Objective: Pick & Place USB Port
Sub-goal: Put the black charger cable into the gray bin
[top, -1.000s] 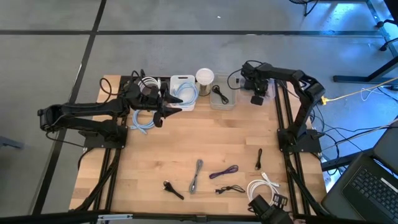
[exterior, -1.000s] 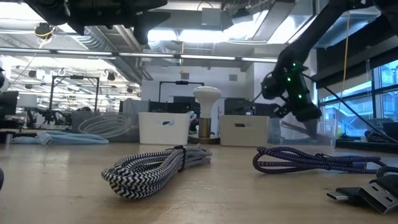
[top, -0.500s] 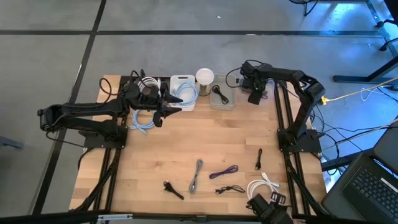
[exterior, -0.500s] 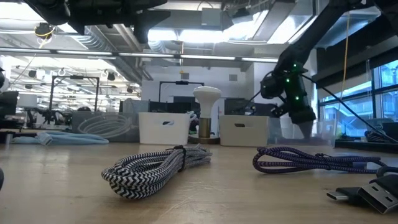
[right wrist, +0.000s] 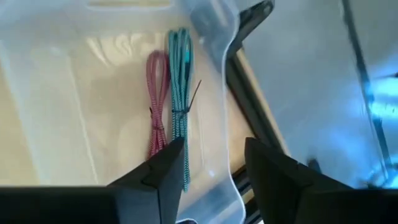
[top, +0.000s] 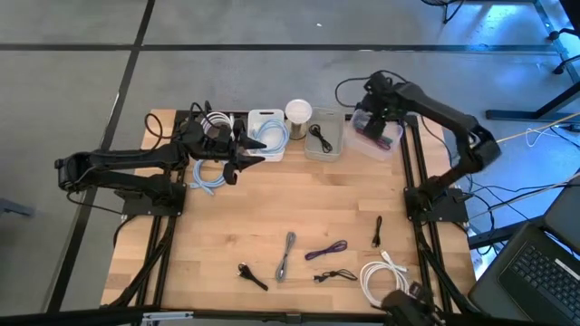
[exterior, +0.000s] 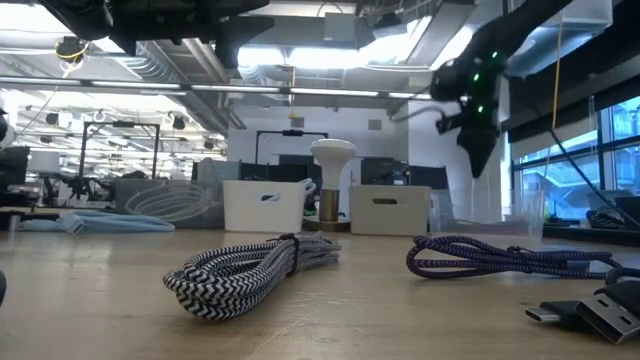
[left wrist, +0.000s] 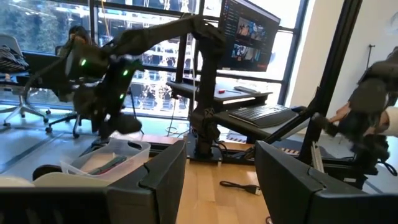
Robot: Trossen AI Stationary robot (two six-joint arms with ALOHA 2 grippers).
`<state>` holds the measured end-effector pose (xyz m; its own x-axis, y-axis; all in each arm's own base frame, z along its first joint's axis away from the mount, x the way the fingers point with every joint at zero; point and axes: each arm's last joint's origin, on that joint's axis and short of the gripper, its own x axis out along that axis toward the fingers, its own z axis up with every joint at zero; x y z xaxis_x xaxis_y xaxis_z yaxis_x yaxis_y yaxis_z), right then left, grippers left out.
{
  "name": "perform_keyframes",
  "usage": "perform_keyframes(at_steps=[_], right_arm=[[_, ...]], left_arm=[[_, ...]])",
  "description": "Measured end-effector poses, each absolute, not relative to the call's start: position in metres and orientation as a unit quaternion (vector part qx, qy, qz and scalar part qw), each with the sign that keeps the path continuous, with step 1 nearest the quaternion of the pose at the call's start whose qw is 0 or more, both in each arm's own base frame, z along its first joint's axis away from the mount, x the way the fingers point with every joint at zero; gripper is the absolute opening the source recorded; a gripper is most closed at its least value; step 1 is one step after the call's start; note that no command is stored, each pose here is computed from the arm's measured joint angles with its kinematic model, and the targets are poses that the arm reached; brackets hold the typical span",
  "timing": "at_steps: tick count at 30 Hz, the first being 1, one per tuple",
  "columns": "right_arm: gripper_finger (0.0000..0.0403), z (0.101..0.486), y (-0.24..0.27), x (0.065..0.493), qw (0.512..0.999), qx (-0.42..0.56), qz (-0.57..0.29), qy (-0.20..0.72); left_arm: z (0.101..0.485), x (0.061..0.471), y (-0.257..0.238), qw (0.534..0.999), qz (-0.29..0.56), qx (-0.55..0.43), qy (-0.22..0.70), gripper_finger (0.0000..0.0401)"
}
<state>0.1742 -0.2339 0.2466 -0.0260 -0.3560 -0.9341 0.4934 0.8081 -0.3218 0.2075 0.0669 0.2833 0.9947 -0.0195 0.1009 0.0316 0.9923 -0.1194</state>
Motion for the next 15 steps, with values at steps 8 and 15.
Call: perform_keyframes(at_steps=[8,15], right_arm=[[0.0164,0.29,-0.185,0.161,0.784,0.158,-0.236,0.551],[0.0164,0.288,-0.128,0.156,0.799,0.262,-0.147,0.521]], left_arm=[[0.283,0.208,0.067,0.997,-0.014,-0.061,-0.05,0.0182],[0.283,0.208,0.067,0.998,-0.013,-0.046,-0.05,0.0182]])
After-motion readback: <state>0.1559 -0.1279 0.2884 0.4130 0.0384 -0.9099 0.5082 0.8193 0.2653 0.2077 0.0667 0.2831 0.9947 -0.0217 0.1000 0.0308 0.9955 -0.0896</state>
